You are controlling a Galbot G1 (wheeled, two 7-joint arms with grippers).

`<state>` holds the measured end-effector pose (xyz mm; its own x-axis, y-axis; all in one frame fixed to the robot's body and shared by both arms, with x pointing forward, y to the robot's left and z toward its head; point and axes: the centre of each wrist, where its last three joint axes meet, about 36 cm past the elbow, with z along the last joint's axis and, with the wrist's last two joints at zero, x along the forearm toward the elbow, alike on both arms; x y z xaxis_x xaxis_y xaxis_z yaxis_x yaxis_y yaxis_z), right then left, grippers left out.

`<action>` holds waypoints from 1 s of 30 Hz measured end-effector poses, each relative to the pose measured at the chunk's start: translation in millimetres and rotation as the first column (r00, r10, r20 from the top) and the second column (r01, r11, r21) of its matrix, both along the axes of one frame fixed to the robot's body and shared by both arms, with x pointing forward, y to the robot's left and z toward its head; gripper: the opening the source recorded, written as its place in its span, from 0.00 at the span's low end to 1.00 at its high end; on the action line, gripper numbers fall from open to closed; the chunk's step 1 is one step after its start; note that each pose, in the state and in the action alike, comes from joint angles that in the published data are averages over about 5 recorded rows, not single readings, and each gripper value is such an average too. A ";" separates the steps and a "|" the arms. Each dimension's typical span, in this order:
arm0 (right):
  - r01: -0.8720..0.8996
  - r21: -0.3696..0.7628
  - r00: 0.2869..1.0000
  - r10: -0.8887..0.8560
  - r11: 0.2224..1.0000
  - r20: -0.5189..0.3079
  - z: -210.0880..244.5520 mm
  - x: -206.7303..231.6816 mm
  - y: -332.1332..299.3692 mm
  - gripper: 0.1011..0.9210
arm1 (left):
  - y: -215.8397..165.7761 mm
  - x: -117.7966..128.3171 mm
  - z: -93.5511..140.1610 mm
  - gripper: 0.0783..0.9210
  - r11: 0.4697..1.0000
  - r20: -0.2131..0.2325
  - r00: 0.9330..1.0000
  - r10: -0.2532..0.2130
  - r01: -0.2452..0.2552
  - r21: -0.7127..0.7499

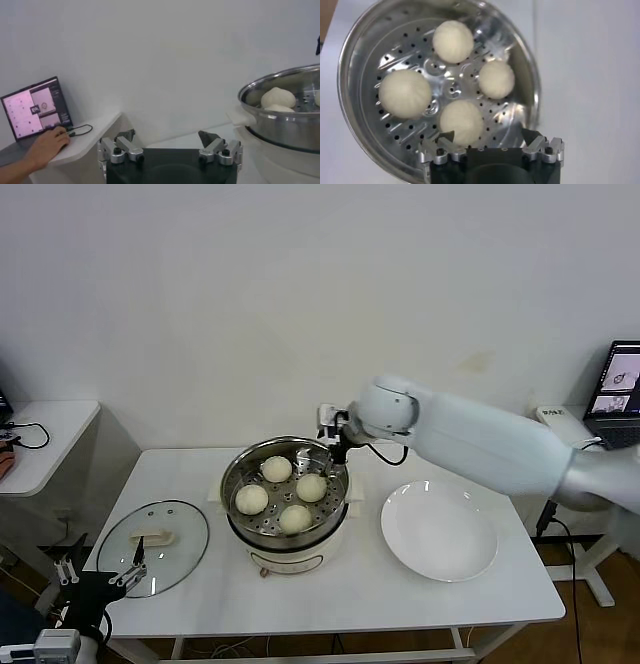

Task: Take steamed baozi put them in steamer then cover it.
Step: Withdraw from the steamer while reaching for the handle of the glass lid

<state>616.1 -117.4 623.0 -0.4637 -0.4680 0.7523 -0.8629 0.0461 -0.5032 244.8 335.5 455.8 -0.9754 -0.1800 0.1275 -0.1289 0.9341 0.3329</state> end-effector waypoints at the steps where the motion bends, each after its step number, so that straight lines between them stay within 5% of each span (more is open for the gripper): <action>1: 0.010 0.033 1.000 -0.011 0.999 0.019 -2.9 -3.9 -6.6 0.88 | -0.1 0.4 -0.5 0.88 1.000 0.000 1.000 0.000 0.000 -0.001; 9: 0.071 0.355 0.976 -0.138 0.932 0.169 -42.4 -43.0 -56.7 0.88 | 1.8 3.7 -6.3 0.88 1.000 -0.003 1.000 0.006 -0.006 0.000; 17: 0.091 0.651 0.906 -0.334 0.753 0.260 -101.3 -90.8 -107.0 0.88 | 5.7 6.0 -15.3 0.88 1.000 -0.002 1.000 0.011 -0.011 0.015; 30: 0.213 0.856 0.695 -0.689 0.471 0.207 -212.2 -205.2 -184.4 0.88 | 22.7 16.5 -43.9 0.88 0.961 -0.026 1.000 0.002 0.005 0.276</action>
<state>410.9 -301.9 410.8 -0.9386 -0.3153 -0.1398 -0.2439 0.8933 -0.3775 261.3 358.2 411.9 -0.9727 -0.2105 0.0981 -0.1159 0.8059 0.5806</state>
